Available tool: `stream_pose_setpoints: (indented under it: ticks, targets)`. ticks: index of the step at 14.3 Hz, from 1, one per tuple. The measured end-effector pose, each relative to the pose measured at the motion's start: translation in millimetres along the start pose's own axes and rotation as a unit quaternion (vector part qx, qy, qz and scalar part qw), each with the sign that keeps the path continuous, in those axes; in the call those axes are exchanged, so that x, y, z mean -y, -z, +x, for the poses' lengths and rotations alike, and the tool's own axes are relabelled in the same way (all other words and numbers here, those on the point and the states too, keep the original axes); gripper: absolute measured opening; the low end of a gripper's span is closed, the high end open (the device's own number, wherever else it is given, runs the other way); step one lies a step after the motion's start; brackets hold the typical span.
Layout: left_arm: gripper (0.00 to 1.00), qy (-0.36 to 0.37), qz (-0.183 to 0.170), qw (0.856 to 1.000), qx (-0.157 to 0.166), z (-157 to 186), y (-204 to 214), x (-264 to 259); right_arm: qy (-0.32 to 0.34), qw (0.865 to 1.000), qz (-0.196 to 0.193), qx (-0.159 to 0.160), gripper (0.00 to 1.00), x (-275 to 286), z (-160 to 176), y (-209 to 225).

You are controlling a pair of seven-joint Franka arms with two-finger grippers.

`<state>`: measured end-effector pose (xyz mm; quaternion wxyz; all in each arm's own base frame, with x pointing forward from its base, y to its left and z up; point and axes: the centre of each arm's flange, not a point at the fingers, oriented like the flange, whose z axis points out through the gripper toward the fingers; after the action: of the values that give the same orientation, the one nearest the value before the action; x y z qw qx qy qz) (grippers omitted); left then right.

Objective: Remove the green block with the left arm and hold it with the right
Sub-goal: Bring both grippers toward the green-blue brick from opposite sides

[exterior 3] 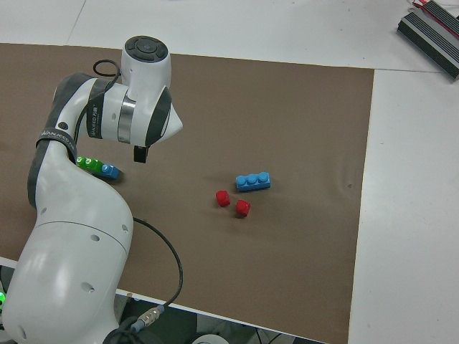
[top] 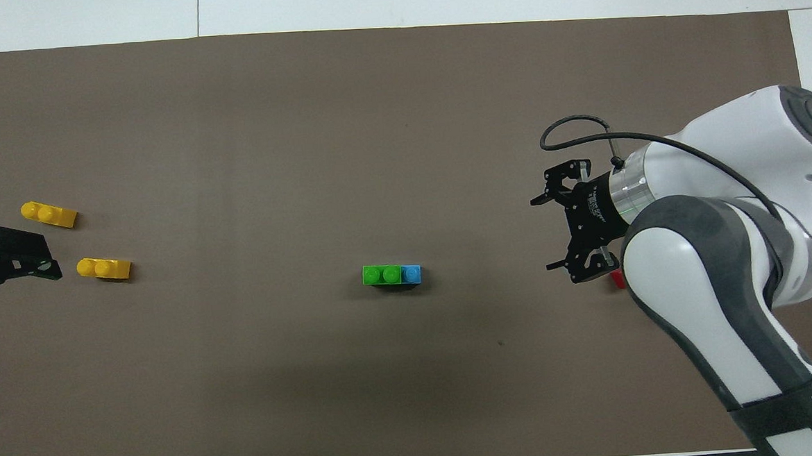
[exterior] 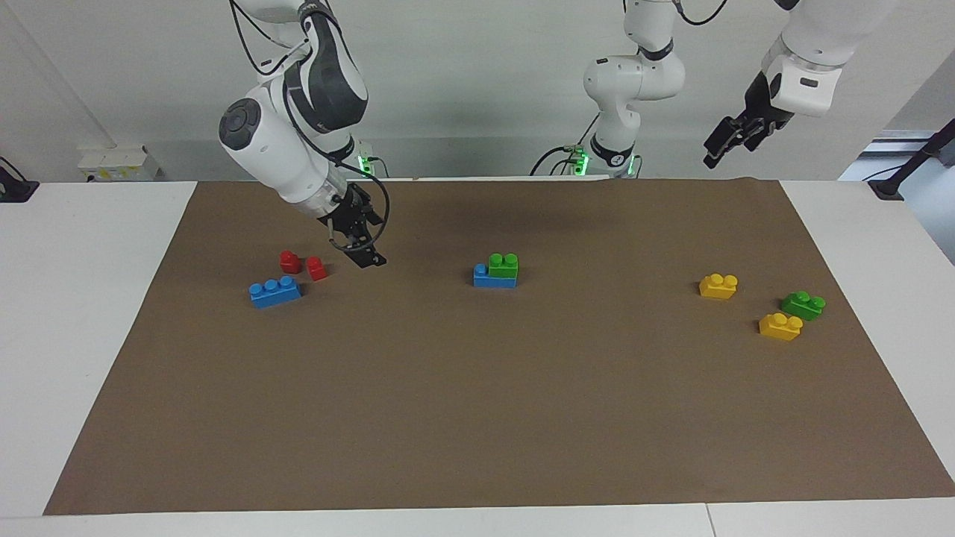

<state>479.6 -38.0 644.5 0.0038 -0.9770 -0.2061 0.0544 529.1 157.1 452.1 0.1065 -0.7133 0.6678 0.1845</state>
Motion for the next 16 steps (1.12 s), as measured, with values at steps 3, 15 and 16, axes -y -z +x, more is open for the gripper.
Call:
stream_pose_setpoints:
  ticks: [3, 15, 16]
  targets:
    - [1.0, 0.071, -0.002, 0.997, -0.009, -20.3, -15.6, -26.5, -0.027, 1.0, 0.011, 0.005, 1.0, -6.0, -11.1, -27.6]
    - [1.0, 0.427, -0.043, 0.903, -0.032, -87.9, -92.1, -129.4, -0.031, 0.996, 0.077, 0.019, 1.0, -55.2, -46.6, -107.7]
    - [1.0, 0.444, -0.048, 0.894, -0.032, -89.5, -101.5, -137.1, -0.032, 0.996, 0.078, 0.019, 1.0, -56.8, -46.8, -110.6]
